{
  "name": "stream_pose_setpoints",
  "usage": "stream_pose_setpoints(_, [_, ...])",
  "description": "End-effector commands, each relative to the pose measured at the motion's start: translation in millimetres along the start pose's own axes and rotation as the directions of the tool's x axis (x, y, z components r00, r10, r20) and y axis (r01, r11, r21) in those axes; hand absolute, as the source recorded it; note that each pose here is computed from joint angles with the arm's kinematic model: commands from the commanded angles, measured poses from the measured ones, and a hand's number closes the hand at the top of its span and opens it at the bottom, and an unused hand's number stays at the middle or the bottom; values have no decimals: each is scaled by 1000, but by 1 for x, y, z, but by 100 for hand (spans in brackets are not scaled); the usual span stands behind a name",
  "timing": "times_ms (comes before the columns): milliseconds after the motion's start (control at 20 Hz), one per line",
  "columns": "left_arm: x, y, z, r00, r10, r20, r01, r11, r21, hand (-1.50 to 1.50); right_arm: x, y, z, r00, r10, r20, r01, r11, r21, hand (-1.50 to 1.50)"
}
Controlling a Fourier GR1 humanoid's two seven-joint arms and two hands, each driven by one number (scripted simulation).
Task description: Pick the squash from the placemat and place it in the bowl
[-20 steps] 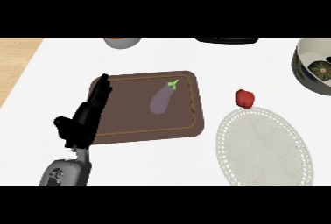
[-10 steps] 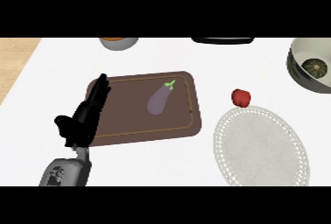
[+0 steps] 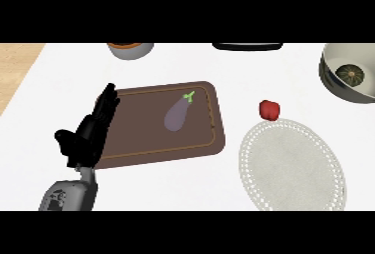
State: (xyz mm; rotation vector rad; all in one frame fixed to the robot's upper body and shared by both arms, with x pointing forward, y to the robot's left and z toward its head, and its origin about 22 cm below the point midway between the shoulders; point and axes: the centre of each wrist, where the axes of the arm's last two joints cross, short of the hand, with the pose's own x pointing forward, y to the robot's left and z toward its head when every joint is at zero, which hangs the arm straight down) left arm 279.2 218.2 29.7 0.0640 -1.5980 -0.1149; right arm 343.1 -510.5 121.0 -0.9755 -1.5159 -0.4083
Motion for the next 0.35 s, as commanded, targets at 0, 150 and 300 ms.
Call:
stream_pose_setpoints(0, [11, 4, 2, 1000, -8, -1, 8, 1000, 18, 0, -12, -15, 5, 999, -47, -3, 47, 996, 70, -150])
stream_pose_setpoints(150, [7, -1, 8, 1000, 8, -10, -8, 1000, -5, 0, -27, -31, 10, 999, -42, 28, 40, 997, 66, -150])
stream_pose_setpoints(300, [6, 5, 10, 1000, 3, -24, -3, 1000, 10, 0, -34, -11, 25, 999, -37, -9, 38, 995, 87, -150])
